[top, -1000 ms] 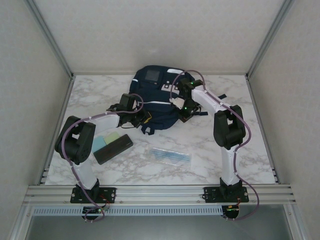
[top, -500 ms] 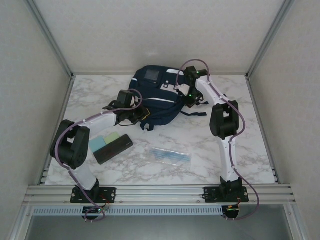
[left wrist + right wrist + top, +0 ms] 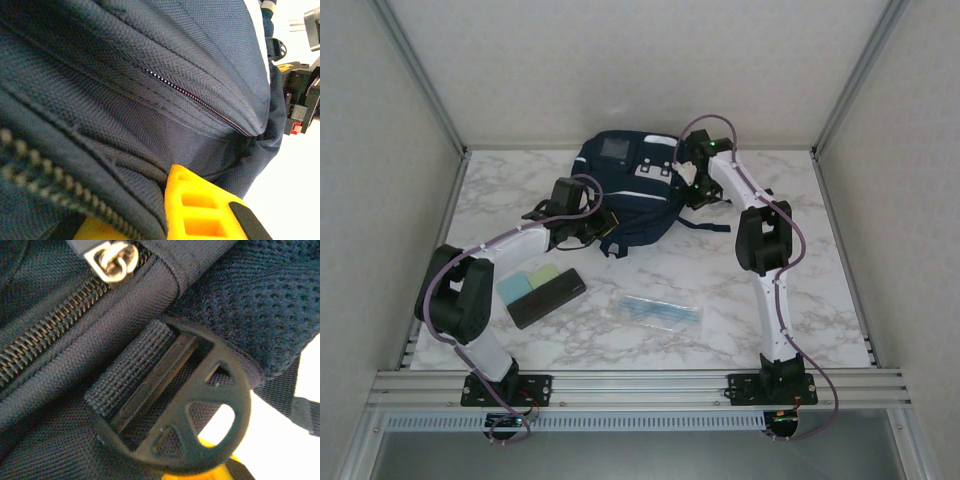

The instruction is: Pack the student bag

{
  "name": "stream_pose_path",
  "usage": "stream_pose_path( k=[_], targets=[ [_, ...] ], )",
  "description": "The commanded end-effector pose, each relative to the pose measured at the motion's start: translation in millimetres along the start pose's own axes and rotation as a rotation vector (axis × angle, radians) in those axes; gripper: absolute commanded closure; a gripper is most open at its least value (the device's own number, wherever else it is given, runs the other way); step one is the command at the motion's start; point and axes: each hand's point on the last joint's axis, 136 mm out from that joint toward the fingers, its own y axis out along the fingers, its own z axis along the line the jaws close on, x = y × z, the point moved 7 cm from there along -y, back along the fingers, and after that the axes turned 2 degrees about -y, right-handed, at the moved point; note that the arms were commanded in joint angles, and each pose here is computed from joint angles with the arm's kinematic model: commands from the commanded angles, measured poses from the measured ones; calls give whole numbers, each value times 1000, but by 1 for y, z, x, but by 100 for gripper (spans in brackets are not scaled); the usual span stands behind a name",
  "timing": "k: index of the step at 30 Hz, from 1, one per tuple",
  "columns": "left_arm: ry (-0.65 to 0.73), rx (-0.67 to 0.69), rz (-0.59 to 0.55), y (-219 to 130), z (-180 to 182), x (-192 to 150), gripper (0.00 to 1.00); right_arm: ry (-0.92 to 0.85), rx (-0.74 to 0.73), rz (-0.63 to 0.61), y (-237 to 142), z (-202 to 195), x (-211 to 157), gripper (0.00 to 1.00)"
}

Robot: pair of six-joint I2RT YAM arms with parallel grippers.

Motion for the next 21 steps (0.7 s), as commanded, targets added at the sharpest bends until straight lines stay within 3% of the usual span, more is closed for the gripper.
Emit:
stream_pose_path(
  k=[1, 5, 7, 11, 17, 18, 20, 21],
  targets=[
    [25, 32, 44, -25, 4, -2, 100, 282, -248, -215, -32, -79, 4, 99],
    [46, 8, 41, -19, -5, 0, 100, 335, -109, -340, -56, -55, -8, 74],
    [60, -1, 43, -16, -9, 0, 100, 359, -72, -396, -70, -45, -16, 66],
    [69, -13, 51, -13, -13, -1, 100, 383, -41, -467, -92, -31, -34, 60],
    [91, 16, 56, -13, -10, -1, 100, 411, -115, -580, -130, -6, -67, 58],
    [95, 30, 53, -13, -8, 0, 95, 416, -133, -611, -137, -2, -72, 57],
    [95, 70, 47, -13, -4, 1, 56, 439, -140, -697, -150, 7, -84, 53],
    [91, 86, 44, -13, -2, 2, 43, 458, -133, -733, -154, 9, -88, 49]
  ],
)
